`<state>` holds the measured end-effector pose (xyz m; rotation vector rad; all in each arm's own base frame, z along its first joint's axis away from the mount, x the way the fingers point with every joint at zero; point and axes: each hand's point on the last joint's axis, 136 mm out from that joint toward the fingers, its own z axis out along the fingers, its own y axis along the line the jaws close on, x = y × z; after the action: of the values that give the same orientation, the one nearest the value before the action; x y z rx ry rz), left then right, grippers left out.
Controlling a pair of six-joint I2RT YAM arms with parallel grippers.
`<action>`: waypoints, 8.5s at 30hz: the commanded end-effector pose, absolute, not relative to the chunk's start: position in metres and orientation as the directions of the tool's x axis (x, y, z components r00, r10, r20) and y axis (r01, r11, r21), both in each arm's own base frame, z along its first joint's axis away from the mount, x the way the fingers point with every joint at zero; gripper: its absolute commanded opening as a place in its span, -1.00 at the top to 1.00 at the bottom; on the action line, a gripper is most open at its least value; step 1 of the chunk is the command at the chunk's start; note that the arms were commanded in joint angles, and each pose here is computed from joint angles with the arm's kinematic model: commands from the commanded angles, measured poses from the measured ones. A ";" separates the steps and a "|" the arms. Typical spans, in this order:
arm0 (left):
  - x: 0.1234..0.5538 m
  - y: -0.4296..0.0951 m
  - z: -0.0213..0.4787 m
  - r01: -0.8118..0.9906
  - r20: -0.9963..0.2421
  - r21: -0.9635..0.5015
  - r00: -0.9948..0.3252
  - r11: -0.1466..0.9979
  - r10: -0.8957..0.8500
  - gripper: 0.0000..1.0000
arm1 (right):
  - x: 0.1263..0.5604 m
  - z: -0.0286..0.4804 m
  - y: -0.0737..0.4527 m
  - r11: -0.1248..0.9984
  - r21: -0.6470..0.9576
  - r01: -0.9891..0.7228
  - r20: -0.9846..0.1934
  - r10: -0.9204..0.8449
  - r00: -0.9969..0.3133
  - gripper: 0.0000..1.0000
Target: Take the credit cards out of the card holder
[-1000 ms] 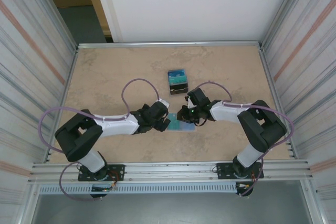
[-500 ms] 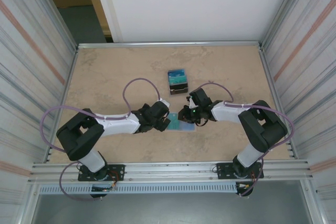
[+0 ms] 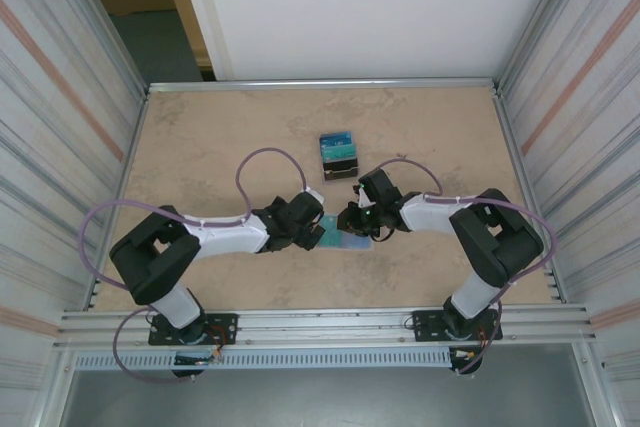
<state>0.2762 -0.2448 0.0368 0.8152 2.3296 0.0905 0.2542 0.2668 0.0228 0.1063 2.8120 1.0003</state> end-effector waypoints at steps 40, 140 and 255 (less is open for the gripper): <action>0.277 -0.235 0.031 0.531 -0.513 0.332 -0.592 0.779 0.622 -0.97 | 0.253 0.033 0.266 0.612 0.791 0.027 -0.098 0.170 -0.980 0.88; 0.289 -0.280 0.029 0.628 -0.506 0.307 -0.529 0.716 0.681 -0.97 | 0.261 0.051 0.228 0.650 0.758 0.054 -0.119 0.220 -0.968 0.91; 0.249 -0.270 0.291 0.850 -0.971 -0.168 -0.231 0.500 0.066 1.00 | 0.241 0.284 0.243 0.557 0.409 -0.723 -0.896 0.094 -0.434 -0.06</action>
<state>0.2330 -0.2770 0.2564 1.0224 1.7374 -0.8659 0.2241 0.2540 0.2595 -0.7191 1.8885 1.0222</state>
